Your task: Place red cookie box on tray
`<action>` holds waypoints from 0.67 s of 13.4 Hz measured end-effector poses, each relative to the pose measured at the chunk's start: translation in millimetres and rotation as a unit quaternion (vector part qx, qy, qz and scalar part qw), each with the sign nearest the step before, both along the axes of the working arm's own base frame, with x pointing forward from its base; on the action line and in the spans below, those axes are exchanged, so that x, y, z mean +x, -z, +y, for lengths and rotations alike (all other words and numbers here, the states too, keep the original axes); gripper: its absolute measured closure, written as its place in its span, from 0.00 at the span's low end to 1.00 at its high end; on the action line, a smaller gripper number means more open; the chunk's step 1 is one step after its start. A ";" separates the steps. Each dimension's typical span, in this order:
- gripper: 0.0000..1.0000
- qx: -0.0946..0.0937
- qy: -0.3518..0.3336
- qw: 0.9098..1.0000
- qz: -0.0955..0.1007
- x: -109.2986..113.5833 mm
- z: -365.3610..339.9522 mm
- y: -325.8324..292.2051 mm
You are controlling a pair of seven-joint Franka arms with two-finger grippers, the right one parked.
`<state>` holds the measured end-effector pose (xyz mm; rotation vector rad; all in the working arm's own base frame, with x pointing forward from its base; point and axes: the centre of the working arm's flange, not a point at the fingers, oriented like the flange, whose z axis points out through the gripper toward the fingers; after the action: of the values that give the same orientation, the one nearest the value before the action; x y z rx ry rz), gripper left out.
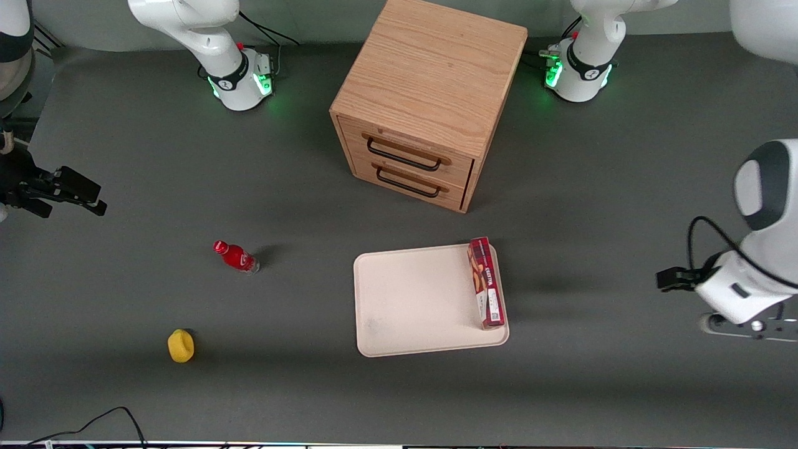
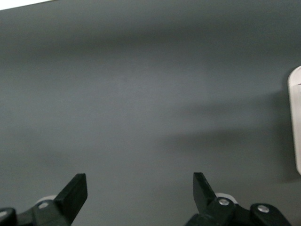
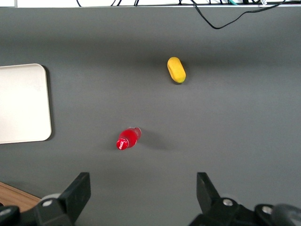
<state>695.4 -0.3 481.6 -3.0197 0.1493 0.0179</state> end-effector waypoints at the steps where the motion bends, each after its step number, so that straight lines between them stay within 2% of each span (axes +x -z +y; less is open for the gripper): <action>1: 0.00 -0.013 -0.008 1.000 0.001 -8.5 16.9 -6.9; 2: 0.00 -0.033 -0.013 0.999 0.001 -20.5 32.6 -14.5; 4: 0.00 -0.052 -0.019 0.998 -0.013 -48.9 46.8 -23.4; 6: 0.00 -0.053 -0.017 0.998 -0.013 -75.0 39.2 -23.8; 9: 0.00 -0.053 -0.006 0.998 -0.015 -85.9 24.8 -31.6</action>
<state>609.6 24.5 513.2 -3.1241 0.1323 -0.0350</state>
